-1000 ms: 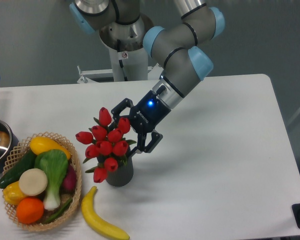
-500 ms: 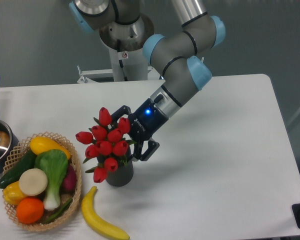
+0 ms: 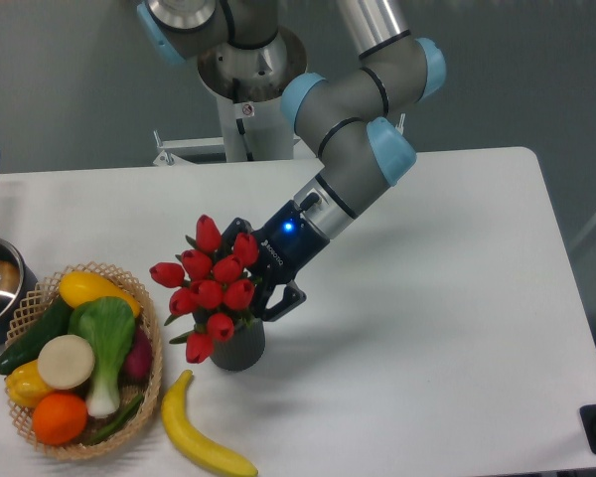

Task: Pick up the flowers from the vase
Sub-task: 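Close the gripper on the tulip stems, then lift the tulip bouquet straight up out of the grey vase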

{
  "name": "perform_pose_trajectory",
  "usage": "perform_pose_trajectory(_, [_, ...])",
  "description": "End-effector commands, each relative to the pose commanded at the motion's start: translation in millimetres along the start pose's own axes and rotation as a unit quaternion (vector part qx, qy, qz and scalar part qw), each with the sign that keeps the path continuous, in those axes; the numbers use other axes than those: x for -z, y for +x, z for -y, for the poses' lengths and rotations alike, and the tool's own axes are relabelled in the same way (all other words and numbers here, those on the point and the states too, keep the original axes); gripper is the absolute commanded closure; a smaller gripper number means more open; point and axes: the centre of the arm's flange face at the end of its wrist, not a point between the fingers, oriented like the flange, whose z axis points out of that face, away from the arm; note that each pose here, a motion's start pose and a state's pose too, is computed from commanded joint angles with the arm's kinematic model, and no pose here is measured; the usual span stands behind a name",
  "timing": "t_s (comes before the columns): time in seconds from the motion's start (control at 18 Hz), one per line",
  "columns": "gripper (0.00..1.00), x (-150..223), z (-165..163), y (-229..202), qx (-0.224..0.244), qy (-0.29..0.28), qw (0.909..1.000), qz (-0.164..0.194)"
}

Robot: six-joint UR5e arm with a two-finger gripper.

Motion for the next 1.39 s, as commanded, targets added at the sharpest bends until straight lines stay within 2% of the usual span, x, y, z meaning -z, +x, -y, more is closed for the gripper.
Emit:
perform_pose_trajectory(0.28, [0.53,4.1,0.0,-0.9,0.003,0.006,1.0,0.003])
perform_pose_trajectory(0.39, [0.59,9.8,3.8,-3.5,0.019,0.007,0.9998,0.008])
perform_pose_trajectory(0.72, [0.6,16.8,13.9,-2.7,0.029,0.012,0.9994,0.014])
perform_pose_trajectory(0.89, [0.59,27.7,33.1,4.6,0.038,0.013,0.9989,0.024])
perform_pose_trajectory(1.06, [0.59,37.6,59.2,16.6,0.068,0.028,0.9969,0.028])
perform_pose_trajectory(1.39, [0.59,62.2,105.5,30.7,0.067,0.056,0.9953,0.04])
